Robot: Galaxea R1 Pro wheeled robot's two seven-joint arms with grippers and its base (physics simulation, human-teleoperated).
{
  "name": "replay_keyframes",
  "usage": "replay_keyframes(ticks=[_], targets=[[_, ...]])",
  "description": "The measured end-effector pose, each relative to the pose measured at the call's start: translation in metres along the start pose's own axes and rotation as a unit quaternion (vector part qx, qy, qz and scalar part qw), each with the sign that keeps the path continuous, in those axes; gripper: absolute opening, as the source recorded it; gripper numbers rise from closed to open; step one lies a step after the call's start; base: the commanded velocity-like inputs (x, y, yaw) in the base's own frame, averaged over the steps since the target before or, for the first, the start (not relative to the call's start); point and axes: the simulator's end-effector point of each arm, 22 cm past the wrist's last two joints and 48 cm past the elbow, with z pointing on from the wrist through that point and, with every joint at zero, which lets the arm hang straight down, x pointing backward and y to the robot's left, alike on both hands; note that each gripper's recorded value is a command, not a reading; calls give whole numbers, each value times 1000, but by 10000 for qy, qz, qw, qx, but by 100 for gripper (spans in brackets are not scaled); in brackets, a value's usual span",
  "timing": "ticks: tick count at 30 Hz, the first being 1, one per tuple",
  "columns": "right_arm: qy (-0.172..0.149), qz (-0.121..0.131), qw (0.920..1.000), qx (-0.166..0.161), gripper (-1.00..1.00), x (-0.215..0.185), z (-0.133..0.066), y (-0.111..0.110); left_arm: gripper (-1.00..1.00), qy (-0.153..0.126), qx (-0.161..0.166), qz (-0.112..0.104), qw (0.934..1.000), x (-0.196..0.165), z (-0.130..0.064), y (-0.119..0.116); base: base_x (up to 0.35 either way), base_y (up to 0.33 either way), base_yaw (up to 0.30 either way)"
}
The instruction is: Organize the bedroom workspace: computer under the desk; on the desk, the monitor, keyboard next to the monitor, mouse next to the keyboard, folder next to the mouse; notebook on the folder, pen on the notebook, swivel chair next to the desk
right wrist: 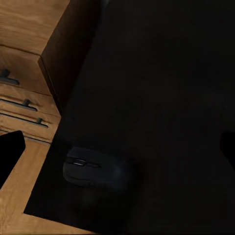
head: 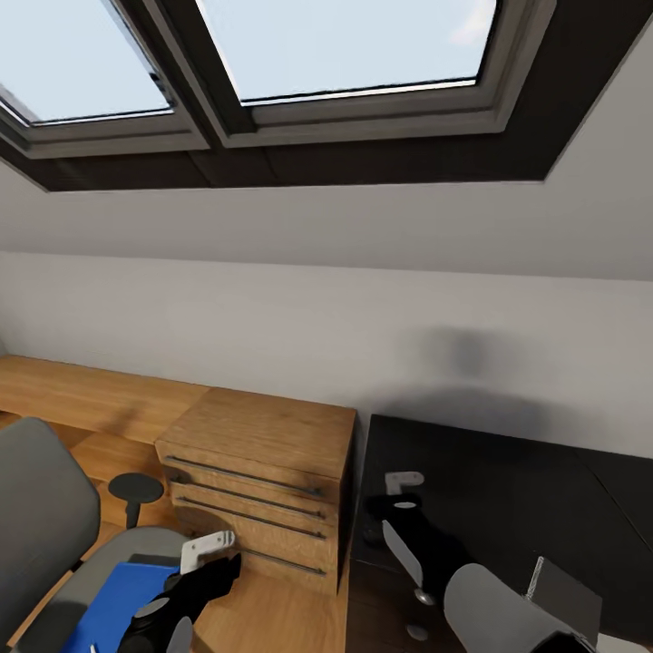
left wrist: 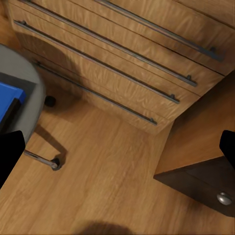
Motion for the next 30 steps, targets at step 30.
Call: replay_keyframes(ticks=[30], targets=[[391, 655, 9963, -396, 100, -4, -11, 30, 100, -15, -30, -7, 10000, -1, 0, 2, 50, 15, 0]])
